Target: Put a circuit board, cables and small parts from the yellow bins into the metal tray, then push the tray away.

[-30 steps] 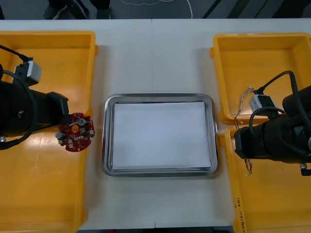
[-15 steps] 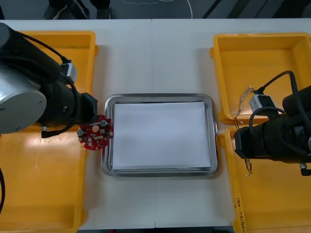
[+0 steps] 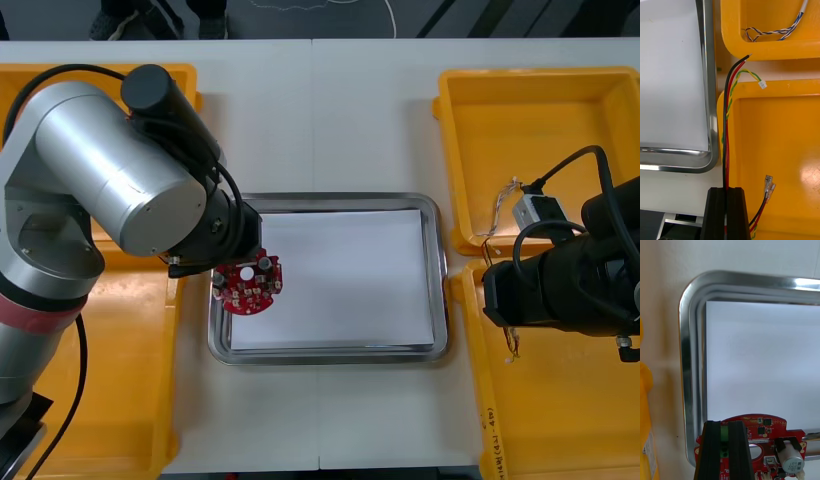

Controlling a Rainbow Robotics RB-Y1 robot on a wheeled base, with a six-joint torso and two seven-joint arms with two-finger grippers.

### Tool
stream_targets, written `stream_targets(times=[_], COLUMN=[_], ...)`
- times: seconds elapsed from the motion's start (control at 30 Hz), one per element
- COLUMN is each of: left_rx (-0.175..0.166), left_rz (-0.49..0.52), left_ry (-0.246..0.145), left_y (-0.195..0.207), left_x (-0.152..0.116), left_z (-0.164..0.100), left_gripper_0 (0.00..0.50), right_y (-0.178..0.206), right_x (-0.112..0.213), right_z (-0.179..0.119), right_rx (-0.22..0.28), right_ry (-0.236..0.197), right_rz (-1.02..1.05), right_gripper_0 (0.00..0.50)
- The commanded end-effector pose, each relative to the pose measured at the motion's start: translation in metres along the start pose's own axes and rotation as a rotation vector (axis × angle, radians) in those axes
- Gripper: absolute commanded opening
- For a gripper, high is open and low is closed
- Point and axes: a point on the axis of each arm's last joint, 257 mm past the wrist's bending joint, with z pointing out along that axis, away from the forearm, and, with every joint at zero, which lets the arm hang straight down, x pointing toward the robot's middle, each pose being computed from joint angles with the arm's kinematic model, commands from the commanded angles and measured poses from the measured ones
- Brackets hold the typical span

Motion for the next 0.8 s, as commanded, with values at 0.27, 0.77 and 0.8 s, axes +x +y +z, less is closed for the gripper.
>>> stream_targets(times=[0.27,0.77,0.8], left_rx=[-0.042,0.013,0.013], left_rz=[0.088,0.134,0.139], left_ry=[0.057,0.018,0.012], left_y=[-0.022,-0.044,-0.045], left_x=[0.021,0.018,0.018], left_z=[0.019,0.041,0.042], left_gripper_0=[0.0,0.0,0.0], right_y=[0.003,0.004,0.004], right_x=[-0.005,-0.004,-0.004], right_z=[-0.003,-0.003,-0.003], right_rx=[0.003,0.0,0.001], right_ry=[-0.018,-0.016,-0.017], right_rz=[0.002,0.0,0.0], right_gripper_0=[0.0,0.0,0.0])
